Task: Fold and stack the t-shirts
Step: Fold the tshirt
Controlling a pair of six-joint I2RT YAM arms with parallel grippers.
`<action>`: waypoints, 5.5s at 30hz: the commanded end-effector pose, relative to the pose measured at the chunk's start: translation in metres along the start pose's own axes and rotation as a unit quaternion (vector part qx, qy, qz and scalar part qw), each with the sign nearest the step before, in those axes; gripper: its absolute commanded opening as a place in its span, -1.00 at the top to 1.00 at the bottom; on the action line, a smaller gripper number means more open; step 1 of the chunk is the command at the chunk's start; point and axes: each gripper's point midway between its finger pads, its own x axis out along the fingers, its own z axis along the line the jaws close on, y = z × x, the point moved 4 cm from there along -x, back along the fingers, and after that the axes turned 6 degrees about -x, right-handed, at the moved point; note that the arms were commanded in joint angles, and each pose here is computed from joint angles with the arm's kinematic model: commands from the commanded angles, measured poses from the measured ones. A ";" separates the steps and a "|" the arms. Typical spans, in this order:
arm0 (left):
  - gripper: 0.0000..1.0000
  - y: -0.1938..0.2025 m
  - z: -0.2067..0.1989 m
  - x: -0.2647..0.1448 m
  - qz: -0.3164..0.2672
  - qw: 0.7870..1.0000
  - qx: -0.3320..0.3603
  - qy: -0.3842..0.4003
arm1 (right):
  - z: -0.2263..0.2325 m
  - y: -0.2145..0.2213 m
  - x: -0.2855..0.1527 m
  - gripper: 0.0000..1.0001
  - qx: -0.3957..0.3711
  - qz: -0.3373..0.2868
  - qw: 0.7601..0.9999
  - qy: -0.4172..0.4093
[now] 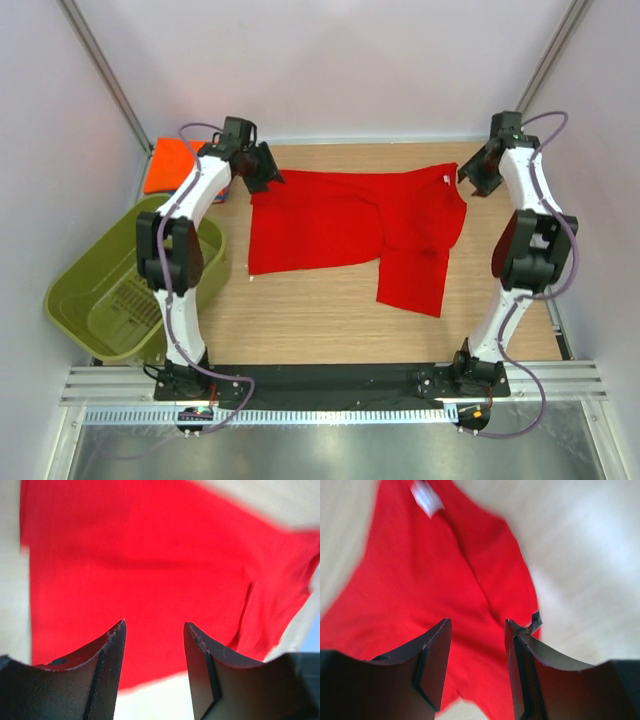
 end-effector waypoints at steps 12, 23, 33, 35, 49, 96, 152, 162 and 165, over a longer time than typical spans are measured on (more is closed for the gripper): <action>-0.06 0.128 0.054 -0.079 0.036 0.997 0.051 -0.053 | -0.144 0.231 -0.097 -0.03 0.079 0.123 0.974 0.174; -0.11 0.140 0.061 -0.082 0.043 0.997 0.057 -0.037 | -0.139 0.277 -0.077 0.03 0.127 0.125 0.978 0.109; -0.07 0.146 0.080 -0.076 0.027 0.996 0.054 -0.061 | -0.137 0.295 -0.057 0.05 0.122 0.144 0.977 0.102; -0.07 0.145 0.084 -0.077 0.018 0.996 0.060 -0.070 | -0.140 0.296 -0.056 0.10 0.117 0.140 0.977 0.113; 0.00 0.162 0.077 -0.095 0.017 0.966 0.225 -0.127 | -0.137 0.255 -0.073 0.98 0.095 0.043 0.988 0.110; 0.69 0.175 0.142 -0.016 0.144 0.853 0.445 -0.233 | -0.131 0.199 -0.101 0.98 0.056 0.018 0.998 0.013; 1.00 -0.010 0.081 0.026 0.040 0.902 0.320 -0.288 | 0.022 -0.001 -0.003 0.97 0.050 0.065 0.989 -0.125; 1.00 -0.013 0.083 0.045 0.050 0.906 0.314 -0.280 | 0.045 -0.012 0.013 0.98 0.007 0.063 0.982 -0.179; 0.99 -0.014 0.087 0.053 0.050 0.903 0.316 -0.286 | 0.047 -0.013 0.019 0.98 0.009 0.065 0.981 -0.183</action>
